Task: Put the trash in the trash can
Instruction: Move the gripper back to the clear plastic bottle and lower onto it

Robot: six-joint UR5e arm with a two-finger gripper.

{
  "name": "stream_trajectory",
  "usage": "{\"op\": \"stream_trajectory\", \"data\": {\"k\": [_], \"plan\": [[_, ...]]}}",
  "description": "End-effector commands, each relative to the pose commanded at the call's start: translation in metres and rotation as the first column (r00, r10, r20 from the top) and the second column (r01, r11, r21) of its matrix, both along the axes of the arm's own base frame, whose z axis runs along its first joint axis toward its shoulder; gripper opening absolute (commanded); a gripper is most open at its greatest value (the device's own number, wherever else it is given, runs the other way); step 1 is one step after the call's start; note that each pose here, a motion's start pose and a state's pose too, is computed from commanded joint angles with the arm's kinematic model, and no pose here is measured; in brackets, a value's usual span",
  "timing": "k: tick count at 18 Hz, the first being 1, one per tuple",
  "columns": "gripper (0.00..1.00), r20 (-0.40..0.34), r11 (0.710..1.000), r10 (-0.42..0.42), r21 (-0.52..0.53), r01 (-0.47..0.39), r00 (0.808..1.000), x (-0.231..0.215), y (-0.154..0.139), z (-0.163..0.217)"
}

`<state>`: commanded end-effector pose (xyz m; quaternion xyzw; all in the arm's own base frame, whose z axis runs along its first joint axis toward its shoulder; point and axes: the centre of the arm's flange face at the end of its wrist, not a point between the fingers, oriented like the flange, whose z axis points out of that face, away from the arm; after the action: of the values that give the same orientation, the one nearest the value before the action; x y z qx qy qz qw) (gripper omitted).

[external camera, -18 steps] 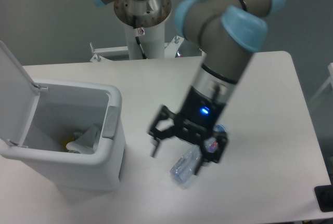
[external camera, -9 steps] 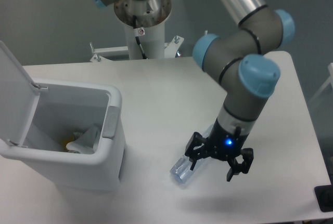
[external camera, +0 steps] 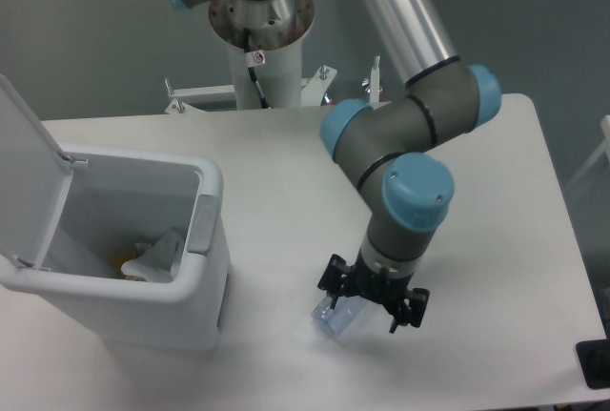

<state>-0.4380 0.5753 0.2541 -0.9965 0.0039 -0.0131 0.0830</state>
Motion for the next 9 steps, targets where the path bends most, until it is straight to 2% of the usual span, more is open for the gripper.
{"op": "stream_trajectory", "data": {"k": [4, 9], "plan": [[1.00, -0.059, 0.992, -0.042, -0.123, 0.034, 0.997, 0.018, 0.007, -0.026], [1.00, -0.051, 0.988, -0.064, -0.146, 0.056, 0.997, 0.028, 0.017, -0.044]]}}
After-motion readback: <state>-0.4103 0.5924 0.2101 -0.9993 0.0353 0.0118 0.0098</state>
